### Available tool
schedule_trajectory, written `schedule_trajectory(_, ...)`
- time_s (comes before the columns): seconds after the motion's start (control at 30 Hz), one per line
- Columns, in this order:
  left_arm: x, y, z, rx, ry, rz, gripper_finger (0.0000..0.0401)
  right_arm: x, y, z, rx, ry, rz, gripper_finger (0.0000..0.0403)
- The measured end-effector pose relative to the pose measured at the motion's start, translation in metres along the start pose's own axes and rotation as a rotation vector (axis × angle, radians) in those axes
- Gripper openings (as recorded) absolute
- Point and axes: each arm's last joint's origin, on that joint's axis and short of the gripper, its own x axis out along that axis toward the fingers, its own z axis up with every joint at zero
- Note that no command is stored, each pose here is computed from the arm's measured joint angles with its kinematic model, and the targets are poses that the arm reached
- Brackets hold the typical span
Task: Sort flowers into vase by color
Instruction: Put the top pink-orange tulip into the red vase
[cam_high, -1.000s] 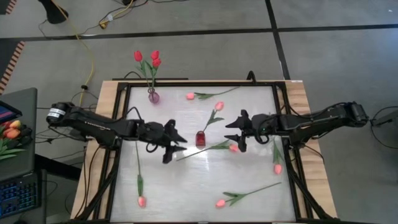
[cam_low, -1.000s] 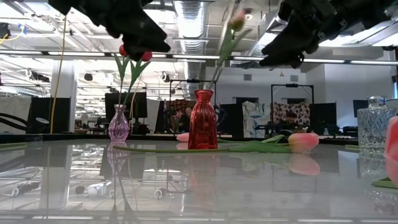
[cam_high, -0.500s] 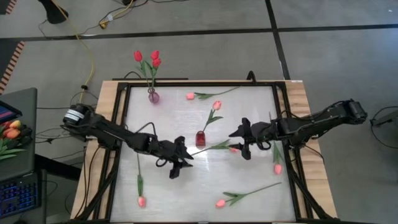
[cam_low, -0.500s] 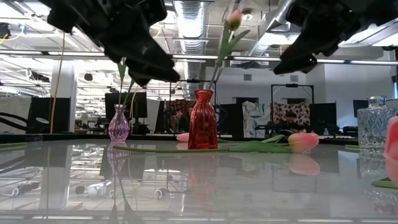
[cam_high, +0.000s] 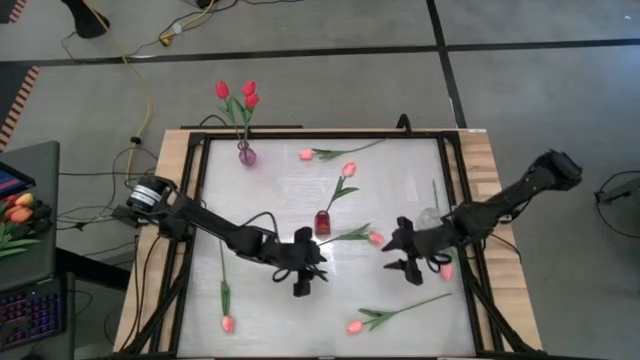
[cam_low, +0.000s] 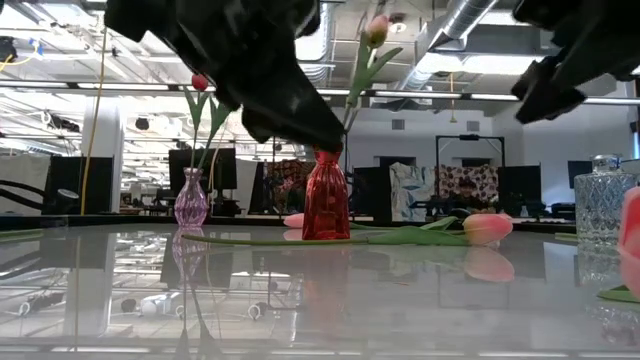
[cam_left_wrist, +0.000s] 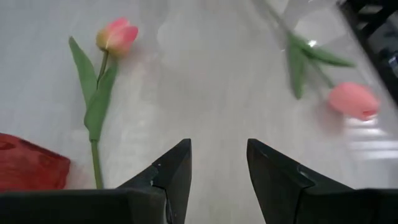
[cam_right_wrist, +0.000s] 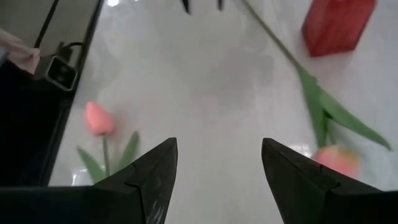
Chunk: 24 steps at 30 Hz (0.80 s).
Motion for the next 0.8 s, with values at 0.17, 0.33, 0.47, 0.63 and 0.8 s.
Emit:
schedule_trajectory(0.17,0.016,-0.003,-0.003,0.009,0.032,0.034,0.0141,-0.003,0.013,-0.007,-0.032,-0.019,-0.011,0.0260)
schedule_trajectory(0.33,0.022,-0.001,-0.004,0.025,0.033,0.087,0.0141,-0.006,0.020,-0.011,-0.056,-0.037,-0.019,0.0260)
schedule_trajectory(0.47,0.023,0.002,-0.003,0.053,0.022,0.119,0.0141,-0.006,0.020,-0.011,-0.050,-0.038,-0.018,0.0260)
schedule_trajectory(0.63,0.026,0.010,-0.005,0.060,0.044,0.147,0.0141,-0.006,0.020,-0.011,-0.047,-0.045,-0.020,0.0260)
schedule_trajectory(0.8,0.032,0.017,-0.009,0.056,0.071,0.170,0.0141,-0.006,0.019,-0.010,-0.046,-0.067,-0.052,0.0260)
